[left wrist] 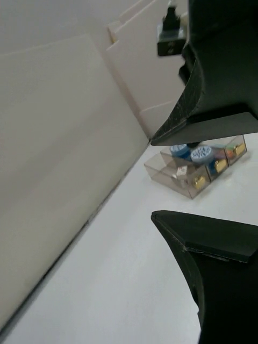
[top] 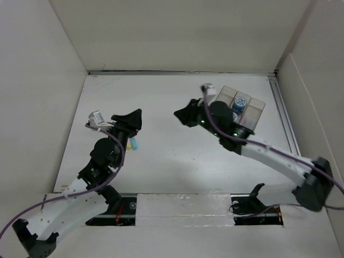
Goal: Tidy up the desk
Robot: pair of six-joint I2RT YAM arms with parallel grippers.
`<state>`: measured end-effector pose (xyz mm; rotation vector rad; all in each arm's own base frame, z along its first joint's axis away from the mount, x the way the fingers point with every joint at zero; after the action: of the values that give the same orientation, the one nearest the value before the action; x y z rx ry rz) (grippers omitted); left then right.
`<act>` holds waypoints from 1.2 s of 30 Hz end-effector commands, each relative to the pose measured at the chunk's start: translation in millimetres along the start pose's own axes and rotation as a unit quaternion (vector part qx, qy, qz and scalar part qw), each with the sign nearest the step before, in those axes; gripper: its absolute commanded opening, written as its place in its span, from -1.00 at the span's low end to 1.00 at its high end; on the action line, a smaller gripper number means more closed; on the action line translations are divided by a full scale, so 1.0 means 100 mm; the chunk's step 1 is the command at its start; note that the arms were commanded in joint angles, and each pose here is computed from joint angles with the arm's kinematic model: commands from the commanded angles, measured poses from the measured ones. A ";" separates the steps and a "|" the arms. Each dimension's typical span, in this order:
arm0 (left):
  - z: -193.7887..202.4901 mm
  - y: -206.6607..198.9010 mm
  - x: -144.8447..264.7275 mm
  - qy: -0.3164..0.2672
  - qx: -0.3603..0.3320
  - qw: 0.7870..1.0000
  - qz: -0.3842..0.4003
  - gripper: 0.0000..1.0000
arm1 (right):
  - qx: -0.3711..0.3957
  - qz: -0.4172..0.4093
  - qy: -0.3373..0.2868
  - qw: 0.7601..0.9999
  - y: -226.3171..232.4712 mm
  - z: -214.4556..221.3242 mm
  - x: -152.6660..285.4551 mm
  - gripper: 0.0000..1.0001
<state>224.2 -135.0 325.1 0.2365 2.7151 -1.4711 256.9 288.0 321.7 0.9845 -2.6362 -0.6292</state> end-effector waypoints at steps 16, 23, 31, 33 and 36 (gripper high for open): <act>-0.39 1.29 0.75 -0.114 0.029 0.954 -0.278 0.32 | 0.109 0.008 0.223 0.969 0.59 2.30 -1.88 0.15; -0.44 1.17 0.71 -0.113 0.024 0.961 -0.253 0.32 | 0.129 0.082 0.189 0.970 0.43 2.30 -2.16 0.06; -0.47 1.13 0.74 -0.113 0.037 0.968 -0.223 0.32 | 0.149 0.122 0.228 0.954 0.29 2.67 -2.21 -0.02; -0.47 1.12 0.73 -0.113 0.037 0.969 -0.218 0.32 | 0.149 0.128 0.234 0.952 0.26 2.72 -2.19 -0.03; -0.47 1.11 0.73 -0.112 0.035 0.969 -0.218 0.32 | 0.150 0.142 0.241 0.948 0.16 2.80 -2.14 -0.12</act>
<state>169.1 -34.7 248.6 -0.4706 2.7265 -1.5489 304.3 528.0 64.8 0.7312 -2.3747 0.0747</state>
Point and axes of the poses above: each gripper's point midway between its finger pads, its own x axis back along the fingers, its own y axis along the line the jaws close on, z = x × y, the point moved 4 cm from there along x, back along the fingers, and after that the axes turned 5 degrees about x, right-handed, at the moved point
